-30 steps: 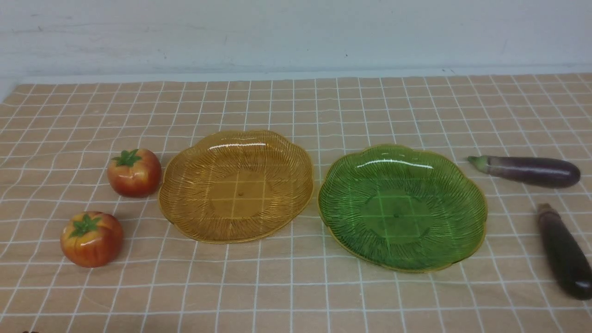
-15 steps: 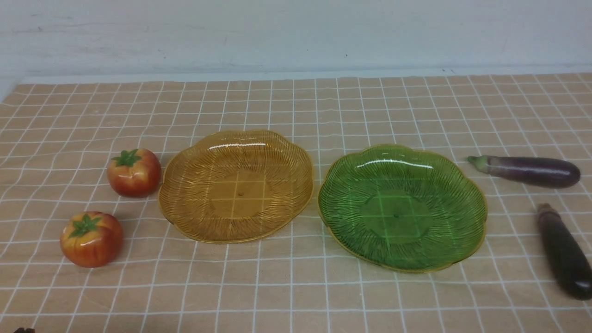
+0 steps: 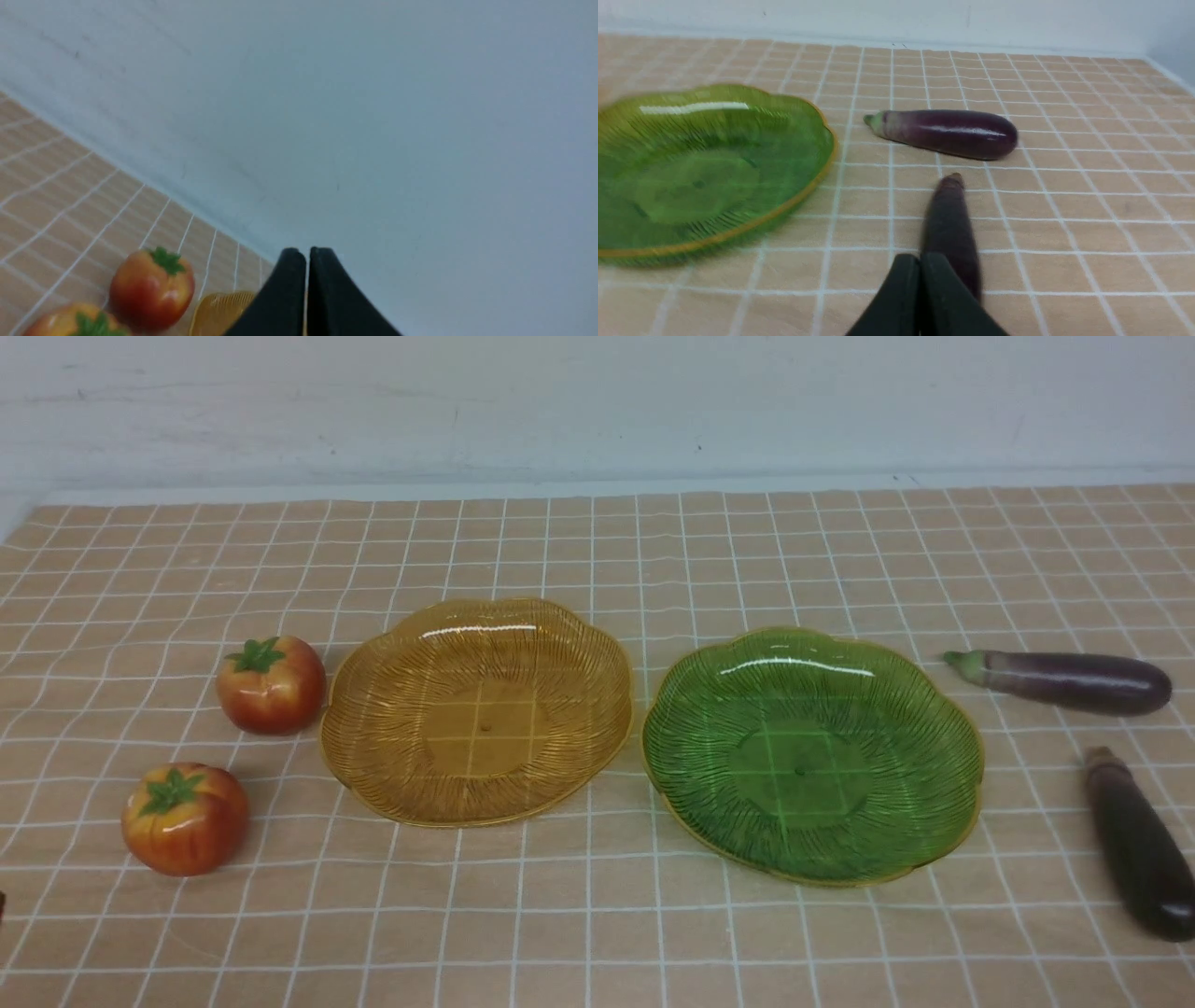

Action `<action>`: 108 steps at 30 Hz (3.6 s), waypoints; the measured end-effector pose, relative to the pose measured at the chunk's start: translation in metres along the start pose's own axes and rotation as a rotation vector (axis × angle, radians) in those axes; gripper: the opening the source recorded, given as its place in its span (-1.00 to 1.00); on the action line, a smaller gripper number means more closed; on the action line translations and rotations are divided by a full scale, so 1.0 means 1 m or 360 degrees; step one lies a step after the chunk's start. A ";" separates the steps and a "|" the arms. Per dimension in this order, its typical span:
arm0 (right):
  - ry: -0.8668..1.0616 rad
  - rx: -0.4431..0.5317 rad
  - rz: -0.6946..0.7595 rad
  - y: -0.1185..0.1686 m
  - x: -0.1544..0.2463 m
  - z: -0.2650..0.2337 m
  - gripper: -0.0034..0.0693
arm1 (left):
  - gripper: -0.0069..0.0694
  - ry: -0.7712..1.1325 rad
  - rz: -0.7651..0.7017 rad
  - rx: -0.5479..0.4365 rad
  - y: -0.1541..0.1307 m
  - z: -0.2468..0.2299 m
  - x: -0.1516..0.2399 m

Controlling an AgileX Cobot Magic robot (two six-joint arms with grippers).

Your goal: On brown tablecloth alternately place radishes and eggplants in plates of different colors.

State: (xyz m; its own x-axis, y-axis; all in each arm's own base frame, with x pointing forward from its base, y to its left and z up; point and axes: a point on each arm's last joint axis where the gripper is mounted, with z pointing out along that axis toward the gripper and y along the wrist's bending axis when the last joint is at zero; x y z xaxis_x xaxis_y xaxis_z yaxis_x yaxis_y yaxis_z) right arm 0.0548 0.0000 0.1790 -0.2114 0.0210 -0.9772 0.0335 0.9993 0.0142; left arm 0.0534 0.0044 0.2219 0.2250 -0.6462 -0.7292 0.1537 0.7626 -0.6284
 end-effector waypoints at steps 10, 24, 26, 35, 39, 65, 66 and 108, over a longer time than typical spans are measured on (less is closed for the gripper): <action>-0.0443 -0.0149 0.1485 -0.004 -0.025 -0.004 -0.95 | -0.83 -0.0228 0.0246 0.0300 -0.095 -0.001 -0.105; -0.0666 -0.0238 0.1294 -0.002 -0.073 -0.025 -0.95 | -0.83 0.2083 0.0793 -0.0614 -0.064 0.085 -0.043; -0.0741 -0.0343 0.0966 0.007 -0.112 -0.047 -0.95 | -0.83 0.2151 0.0772 -0.0590 -0.061 0.095 -0.035; -0.0174 -0.0611 0.0311 0.035 -0.189 -0.045 -0.95 | -0.83 0.2415 0.0723 -0.0625 -0.046 0.156 -0.005; 0.0376 -0.0630 0.0162 0.037 -0.202 -0.019 -0.95 | -0.83 0.2438 0.0733 -0.0628 -0.042 0.188 -0.001; 0.1250 -0.0605 0.0132 0.029 -0.183 0.065 -0.94 | 0.18 0.2291 0.0830 -0.0748 0.052 0.281 0.014; 0.1250 -0.0605 0.0132 0.029 -0.183 0.065 -0.94 | 0.37 0.2294 0.0856 -0.0728 0.055 0.282 0.017; 0.1220 -0.0694 0.0196 0.035 -0.186 0.065 -0.94 | 0.22 0.2321 0.0632 -0.0695 0.047 0.285 0.032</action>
State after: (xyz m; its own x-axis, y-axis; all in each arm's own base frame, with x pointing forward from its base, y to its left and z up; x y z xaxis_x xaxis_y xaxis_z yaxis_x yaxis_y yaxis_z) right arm 0.1582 0.0292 0.3471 -0.8316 -0.0128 -0.5552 -0.2424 0.9079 0.3421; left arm 0.3423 0.0284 0.2463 -0.9435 -0.0815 -0.3211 -0.0240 0.9835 -0.1791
